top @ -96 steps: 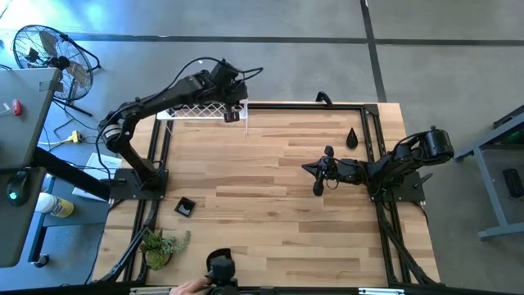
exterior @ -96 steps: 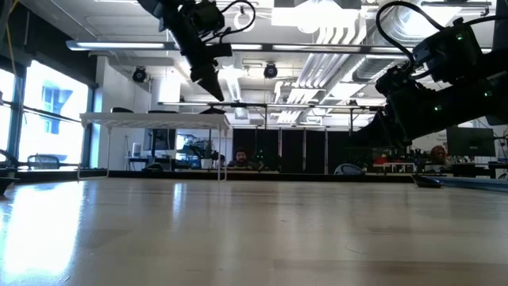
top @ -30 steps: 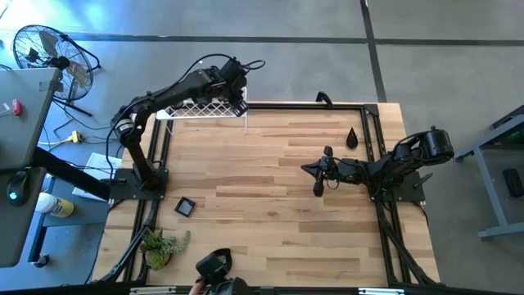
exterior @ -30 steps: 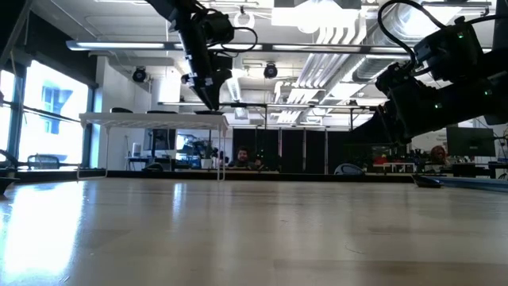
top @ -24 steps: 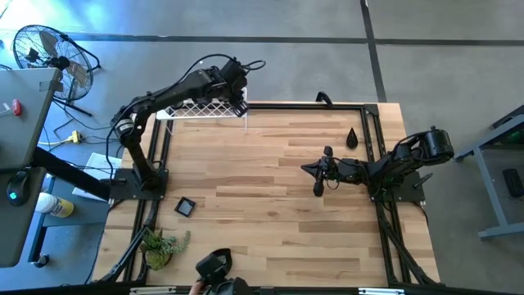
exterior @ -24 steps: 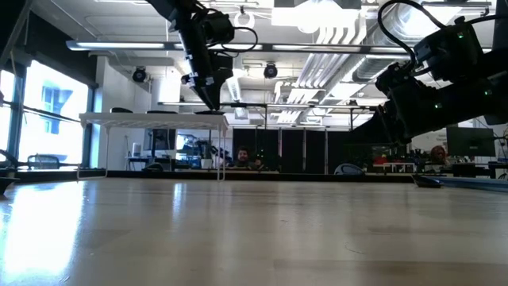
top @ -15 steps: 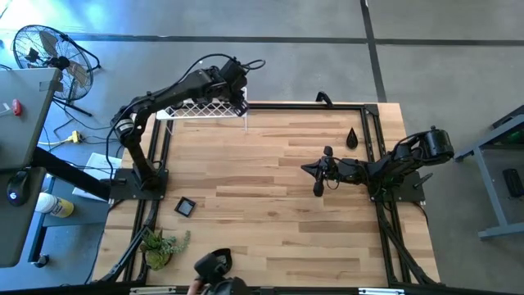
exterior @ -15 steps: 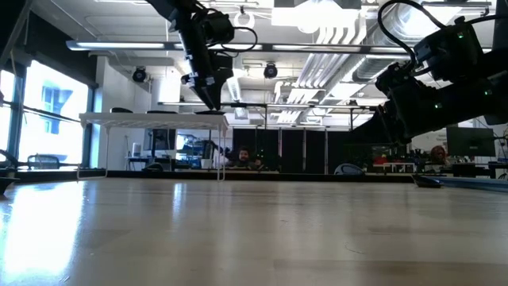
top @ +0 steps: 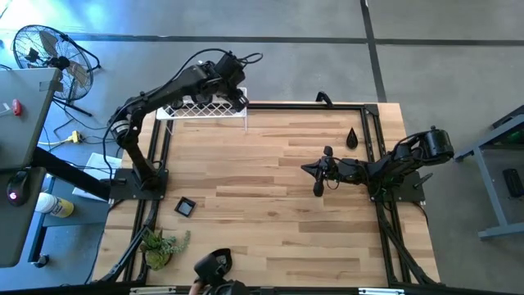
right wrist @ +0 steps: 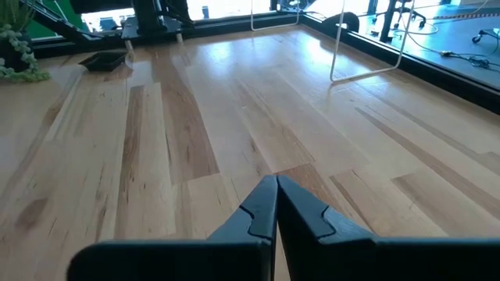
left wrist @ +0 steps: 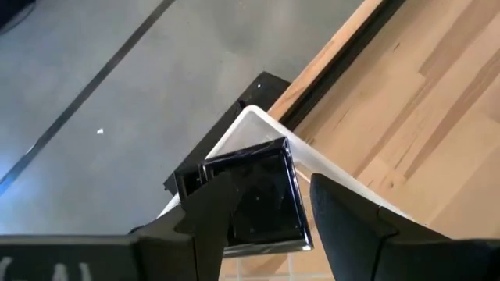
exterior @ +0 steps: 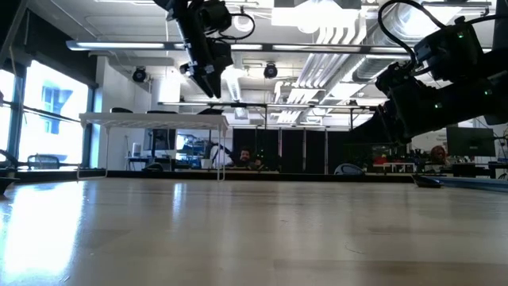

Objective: Pick & Place Mini shaped plates
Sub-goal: Stack the top square plate on top of the square plates on the shelf

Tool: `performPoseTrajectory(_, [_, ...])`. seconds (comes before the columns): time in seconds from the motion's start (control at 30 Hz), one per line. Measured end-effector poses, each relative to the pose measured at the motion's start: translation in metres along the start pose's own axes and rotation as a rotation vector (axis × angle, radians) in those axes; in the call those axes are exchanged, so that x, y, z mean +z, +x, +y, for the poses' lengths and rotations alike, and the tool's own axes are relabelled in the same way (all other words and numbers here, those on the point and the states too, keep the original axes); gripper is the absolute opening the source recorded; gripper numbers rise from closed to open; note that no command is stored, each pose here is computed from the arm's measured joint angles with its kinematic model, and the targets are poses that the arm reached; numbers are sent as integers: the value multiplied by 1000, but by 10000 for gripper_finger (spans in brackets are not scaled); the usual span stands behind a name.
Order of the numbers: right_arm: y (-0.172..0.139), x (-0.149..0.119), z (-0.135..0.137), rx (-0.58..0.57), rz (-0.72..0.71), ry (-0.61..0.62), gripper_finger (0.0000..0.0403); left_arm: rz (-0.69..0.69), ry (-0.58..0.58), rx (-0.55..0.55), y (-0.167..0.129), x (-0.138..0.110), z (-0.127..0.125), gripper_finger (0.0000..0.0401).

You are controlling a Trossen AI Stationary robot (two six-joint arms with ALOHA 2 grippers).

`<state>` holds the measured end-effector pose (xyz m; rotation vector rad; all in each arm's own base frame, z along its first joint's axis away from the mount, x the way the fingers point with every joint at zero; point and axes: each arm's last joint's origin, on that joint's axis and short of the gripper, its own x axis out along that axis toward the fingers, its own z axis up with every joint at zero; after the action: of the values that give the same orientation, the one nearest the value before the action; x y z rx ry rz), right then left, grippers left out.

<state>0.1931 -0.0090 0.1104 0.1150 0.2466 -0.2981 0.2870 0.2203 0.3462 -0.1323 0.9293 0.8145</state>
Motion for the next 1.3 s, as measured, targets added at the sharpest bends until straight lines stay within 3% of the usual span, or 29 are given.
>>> performPoseTrajectory(0.37, [0,0,0,7,-1,3,3,74,24,-60,18,-4,-11,172])
performPoseTrajectory(0.8, [0,0,0,9,0,3,3,91,-19,-45,19,-6,-8,172])
performPoseTrajectory(1.03, [0,0,0,12,0,4,5,142,11,-18,36,-11,-12,170])
performPoseTrajectory(1.3, [0,0,1,16,1,1,4,141,54,-22,38,-11,-16,96])
